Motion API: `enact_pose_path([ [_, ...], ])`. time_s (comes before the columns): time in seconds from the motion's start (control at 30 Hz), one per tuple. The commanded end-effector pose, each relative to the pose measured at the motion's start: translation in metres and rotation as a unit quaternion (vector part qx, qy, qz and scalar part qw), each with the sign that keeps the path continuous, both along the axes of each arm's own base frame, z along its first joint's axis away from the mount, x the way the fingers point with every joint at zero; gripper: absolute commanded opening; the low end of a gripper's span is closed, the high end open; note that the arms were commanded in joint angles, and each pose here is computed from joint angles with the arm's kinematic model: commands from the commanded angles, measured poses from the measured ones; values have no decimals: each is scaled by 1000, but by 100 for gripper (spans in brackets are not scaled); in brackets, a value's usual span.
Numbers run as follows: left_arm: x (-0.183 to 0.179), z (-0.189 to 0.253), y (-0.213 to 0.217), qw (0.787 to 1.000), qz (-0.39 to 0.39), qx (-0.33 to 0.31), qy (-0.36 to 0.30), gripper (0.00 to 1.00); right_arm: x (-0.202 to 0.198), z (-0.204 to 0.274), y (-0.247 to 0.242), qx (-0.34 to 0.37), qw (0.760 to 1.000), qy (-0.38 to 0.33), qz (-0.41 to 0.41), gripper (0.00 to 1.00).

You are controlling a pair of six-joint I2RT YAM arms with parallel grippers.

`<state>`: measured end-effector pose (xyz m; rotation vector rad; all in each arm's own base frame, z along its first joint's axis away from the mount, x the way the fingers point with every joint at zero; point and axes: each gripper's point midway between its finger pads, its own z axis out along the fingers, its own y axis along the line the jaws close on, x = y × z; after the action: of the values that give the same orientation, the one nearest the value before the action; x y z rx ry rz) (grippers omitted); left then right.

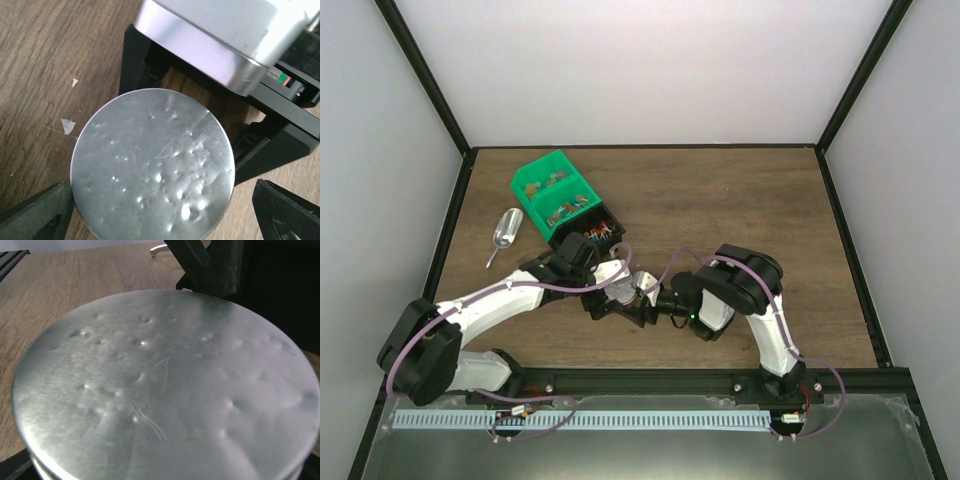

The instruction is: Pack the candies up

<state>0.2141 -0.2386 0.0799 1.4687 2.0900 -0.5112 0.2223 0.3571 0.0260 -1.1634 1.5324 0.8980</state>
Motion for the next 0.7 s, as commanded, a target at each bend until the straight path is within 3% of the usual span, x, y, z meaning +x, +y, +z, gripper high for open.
enact_pose_path([
  [0.0,6,0,-9,1000,13,-10,2,100,3,-34,-9,-46,997,47,-34,82],
  [0.23,14,-6,-16,1000,20,-7,-2,94,7,-36,-9,-50,996,51,-45,81],
  [0.4,13,-5,-19,1000,15,-14,2,81,6,-36,-9,-52,997,49,-43,81],
  [0.53,8,-11,-16,1000,-15,2,-3,74,3,-35,-8,-50,997,43,-31,80],
  [0.67,0,-22,-10,997,-68,39,-6,73,-3,-32,-6,-47,998,37,-11,79],
])
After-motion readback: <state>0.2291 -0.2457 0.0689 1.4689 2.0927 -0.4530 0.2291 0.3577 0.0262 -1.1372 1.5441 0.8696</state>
